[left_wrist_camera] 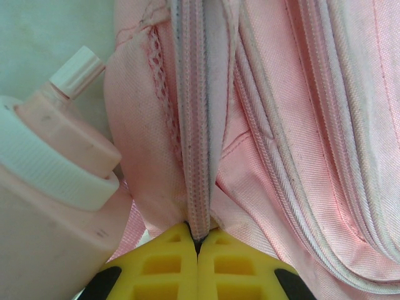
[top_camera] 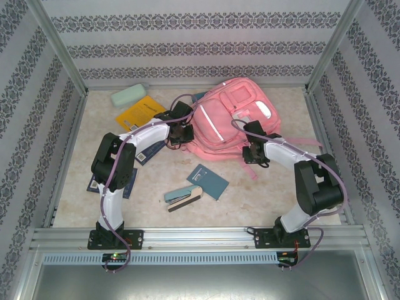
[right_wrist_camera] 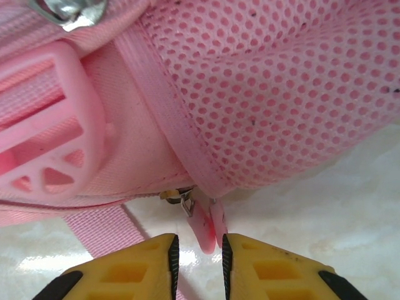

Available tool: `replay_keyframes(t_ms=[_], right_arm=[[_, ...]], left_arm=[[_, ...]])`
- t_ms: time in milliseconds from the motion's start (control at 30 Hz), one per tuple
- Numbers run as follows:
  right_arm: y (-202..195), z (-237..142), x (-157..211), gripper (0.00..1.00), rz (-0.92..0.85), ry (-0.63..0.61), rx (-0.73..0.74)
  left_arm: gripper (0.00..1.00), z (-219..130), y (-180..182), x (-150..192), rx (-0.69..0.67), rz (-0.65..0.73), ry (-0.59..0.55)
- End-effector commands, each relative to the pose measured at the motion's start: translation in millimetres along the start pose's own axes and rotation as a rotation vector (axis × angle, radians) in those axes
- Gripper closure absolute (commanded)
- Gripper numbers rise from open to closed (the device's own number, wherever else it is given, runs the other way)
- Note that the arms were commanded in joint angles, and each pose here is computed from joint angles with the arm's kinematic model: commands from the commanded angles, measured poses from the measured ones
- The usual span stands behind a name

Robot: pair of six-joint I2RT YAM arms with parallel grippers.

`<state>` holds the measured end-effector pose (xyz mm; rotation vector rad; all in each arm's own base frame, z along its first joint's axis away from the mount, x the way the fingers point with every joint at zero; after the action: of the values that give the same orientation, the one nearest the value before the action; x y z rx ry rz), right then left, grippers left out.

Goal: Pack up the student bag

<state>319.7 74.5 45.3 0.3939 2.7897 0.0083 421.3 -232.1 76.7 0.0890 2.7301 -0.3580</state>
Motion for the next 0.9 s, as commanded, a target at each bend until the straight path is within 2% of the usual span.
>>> replay_keyframes(t_ms=[0, 333, 533, 867], right_arm=[[6.4, -0.2, -6.3, 0.72, -0.013, 0.004, -0.007], [16.2, 2.0, 0.4, 0.72, -0.039, 0.008, -0.001], [8.2, 8.2, -0.6, 0.71, -0.008, 0.017, 0.064], [33.2, -8.3, 2.5, 0.70, -0.016, -0.051, -0.022]], left_arm=[[0.99, -0.6, 3.5, 6.3, -0.014, -0.002, 0.032], [0.99, -2.2, 3.5, 5.5, -0.012, -0.003, 0.030], [0.99, -3.5, 3.4, 4.4, -0.017, 0.005, 0.028], [1.00, -20.5, 43.5, -12.1, -0.185, 0.068, 0.000]])
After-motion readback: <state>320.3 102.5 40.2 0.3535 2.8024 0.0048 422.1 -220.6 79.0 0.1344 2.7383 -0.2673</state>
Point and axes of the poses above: each hand's point on the last joint's axis, 136 mm out from that joint toward the fingers, its own z axis out along the fingers, its own y axis along the line the jaws close on, x = y × z, the point moved 1 cm from there along -z, back along the fingers, and after that the axes turned 14 degrees about z, right-handed, at the moved point
